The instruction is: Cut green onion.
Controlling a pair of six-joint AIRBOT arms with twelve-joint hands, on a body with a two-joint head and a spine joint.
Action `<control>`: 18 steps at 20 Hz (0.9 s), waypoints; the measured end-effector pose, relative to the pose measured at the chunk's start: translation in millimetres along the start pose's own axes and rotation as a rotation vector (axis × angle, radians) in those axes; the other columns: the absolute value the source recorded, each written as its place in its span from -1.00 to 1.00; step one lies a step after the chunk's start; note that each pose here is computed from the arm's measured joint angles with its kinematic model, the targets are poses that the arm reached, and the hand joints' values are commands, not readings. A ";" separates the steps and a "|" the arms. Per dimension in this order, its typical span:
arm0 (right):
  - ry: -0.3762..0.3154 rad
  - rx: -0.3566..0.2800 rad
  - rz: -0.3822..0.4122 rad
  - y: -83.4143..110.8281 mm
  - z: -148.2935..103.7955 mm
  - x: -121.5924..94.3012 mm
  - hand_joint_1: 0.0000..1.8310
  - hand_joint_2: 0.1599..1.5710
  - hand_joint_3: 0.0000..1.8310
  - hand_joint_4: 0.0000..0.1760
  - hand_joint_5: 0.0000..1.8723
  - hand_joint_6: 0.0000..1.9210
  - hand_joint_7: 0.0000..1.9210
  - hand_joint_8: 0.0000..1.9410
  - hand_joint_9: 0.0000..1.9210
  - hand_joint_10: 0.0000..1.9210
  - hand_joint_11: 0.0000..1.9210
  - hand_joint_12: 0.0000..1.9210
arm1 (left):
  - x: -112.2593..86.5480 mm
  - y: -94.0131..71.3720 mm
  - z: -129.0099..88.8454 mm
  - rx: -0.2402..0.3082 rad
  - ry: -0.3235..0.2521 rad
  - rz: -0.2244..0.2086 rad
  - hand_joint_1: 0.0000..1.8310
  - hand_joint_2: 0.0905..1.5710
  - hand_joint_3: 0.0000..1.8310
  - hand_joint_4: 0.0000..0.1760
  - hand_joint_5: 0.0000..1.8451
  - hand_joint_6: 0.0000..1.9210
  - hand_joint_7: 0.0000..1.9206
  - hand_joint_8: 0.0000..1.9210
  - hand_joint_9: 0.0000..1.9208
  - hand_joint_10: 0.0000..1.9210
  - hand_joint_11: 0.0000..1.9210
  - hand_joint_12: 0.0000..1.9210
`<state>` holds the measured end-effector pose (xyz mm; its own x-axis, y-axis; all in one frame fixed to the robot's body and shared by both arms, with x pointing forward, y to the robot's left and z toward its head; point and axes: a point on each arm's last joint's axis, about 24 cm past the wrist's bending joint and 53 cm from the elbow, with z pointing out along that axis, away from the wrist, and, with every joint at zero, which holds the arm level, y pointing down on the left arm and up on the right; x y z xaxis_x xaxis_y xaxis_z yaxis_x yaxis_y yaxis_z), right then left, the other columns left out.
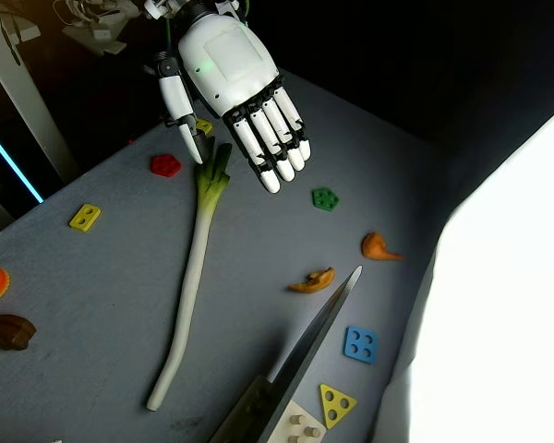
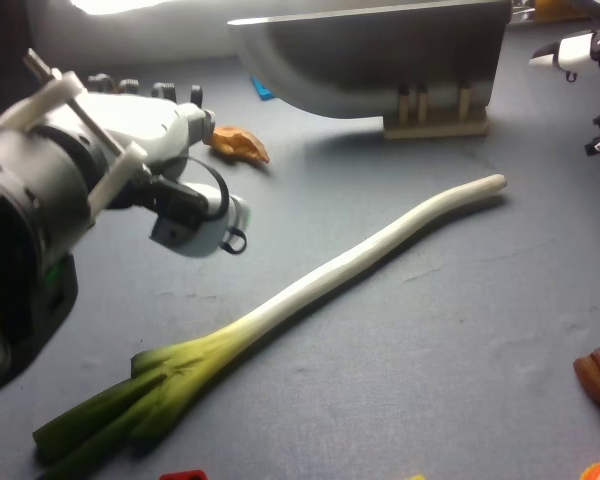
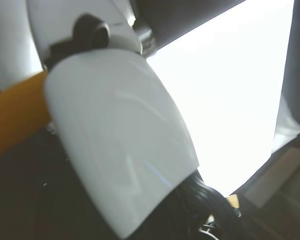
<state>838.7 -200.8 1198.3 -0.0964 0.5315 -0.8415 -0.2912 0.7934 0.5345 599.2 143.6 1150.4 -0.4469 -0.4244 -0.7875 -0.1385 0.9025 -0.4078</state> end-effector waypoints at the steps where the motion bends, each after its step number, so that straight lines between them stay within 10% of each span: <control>1: -0.001 0.005 0.009 -3.6 1.6 -0.1 0.19 0.22 -0.99 -0.60 -1.00 -1.00 -1.00 -1.00 -1.00 -1.00 -1.00 -1.00 | 2.6 1.6 -2.2 0.000 -0.014 -0.023 -0.74 0.68 -1.00 -0.52 -0.89 -1.00 -0.90 -1.00 -0.91 -1.00 -1.00 -0.55; 11: -0.013 -0.022 0.024 -7.2 9.5 7.1 0.19 0.22 -0.99 -0.60 -1.00 -1.00 -1.00 -1.00 -1.00 -1.00 -1.00 -1.00 | 42.1 62.2 -27.6 -0.189 -0.056 -0.168 -0.74 0.68 -1.00 -0.52 -0.89 -1.00 -0.90 -1.00 -0.91 -1.00 -1.00 -0.55; 16: -0.017 -0.018 0.050 -9.7 10.3 6.1 0.19 0.22 -0.99 -0.60 -1.00 -1.00 -1.00 -1.00 -1.00 -1.00 -1.00 -1.00 | 68.0 50.0 -29.1 -0.137 -0.035 -0.179 -0.74 0.68 -1.00 -0.52 -0.89 -1.00 -0.90 -1.00 -0.91 -1.00 -1.00 -0.55; 18: -0.019 -0.020 0.052 -9.3 10.4 5.7 0.22 0.19 -1.00 -0.70 -1.00 -1.00 -1.00 -1.00 -1.00 -1.00 -1.00 -1.00 | 76.4 46.3 -29.0 -0.121 -0.026 -0.185 -0.76 0.70 -0.99 -0.92 -0.90 -1.00 -0.92 -0.99 -0.93 -1.00 -1.00 -0.66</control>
<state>850.8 -202.1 1189.3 -0.0937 0.5775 -0.8110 -0.3052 0.7587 0.5755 533.0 155.1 1084.7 -0.3810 -0.5835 -0.7172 -0.3217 0.8109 -0.4888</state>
